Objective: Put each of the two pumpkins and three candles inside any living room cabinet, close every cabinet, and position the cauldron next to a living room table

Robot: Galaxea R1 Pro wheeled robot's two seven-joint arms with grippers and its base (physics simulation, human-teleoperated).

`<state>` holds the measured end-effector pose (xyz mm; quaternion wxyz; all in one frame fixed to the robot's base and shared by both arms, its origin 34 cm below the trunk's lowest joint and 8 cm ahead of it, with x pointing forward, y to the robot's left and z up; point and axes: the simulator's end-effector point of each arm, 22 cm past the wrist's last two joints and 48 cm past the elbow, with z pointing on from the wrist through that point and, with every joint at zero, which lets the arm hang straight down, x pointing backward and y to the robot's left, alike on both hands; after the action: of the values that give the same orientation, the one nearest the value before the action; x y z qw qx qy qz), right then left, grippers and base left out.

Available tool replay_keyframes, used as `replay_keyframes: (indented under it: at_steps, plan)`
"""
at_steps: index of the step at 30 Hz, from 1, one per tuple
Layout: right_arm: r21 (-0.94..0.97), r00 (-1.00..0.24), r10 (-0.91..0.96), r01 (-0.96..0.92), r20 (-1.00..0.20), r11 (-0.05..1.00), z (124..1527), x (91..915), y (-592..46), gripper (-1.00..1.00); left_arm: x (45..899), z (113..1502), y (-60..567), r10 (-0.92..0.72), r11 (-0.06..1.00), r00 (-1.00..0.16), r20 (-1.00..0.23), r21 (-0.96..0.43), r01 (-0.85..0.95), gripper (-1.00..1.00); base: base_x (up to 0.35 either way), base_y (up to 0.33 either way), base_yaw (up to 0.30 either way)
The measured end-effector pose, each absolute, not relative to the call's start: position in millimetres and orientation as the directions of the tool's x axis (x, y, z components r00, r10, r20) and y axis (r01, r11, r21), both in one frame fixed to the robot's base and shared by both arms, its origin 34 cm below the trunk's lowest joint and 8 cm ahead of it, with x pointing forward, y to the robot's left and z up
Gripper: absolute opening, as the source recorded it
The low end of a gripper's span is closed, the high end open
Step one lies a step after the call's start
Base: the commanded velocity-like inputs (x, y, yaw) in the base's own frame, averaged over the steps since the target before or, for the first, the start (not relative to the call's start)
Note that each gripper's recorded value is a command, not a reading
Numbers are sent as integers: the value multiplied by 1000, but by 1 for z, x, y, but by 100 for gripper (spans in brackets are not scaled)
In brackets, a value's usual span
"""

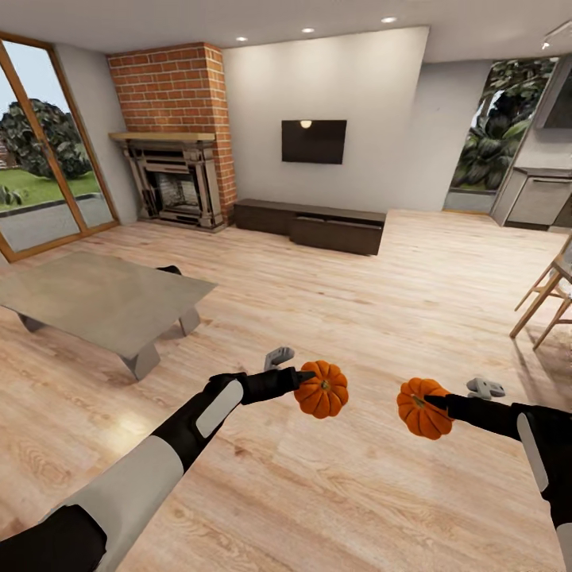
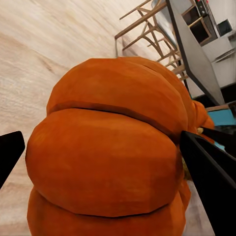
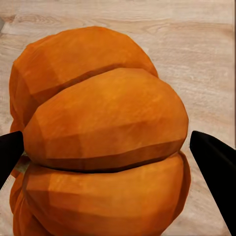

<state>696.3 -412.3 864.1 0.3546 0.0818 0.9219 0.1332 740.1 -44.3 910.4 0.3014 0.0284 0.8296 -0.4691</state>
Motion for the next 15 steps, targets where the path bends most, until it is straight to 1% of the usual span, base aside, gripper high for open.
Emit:
replay_keyframes:
  at_steps: [7,10,15]
  plan:
    - [304,-746,251,68,-616,950,857,692,-415,-100,749,914,-24,-251,571,-796,-551,-748,338,-100,10,-3,-1]
    - [308,-745,252,66,-617,949,858,693,-414,-100,749,913,-25,-247,573,-795,-554,-745,342,-100,228,-84,-27]
    - [309,-743,253,65,-620,949,860,693,-414,-100,748,916,-27,-243,574,-793,-559,-742,347,-100,300,-113,-166]
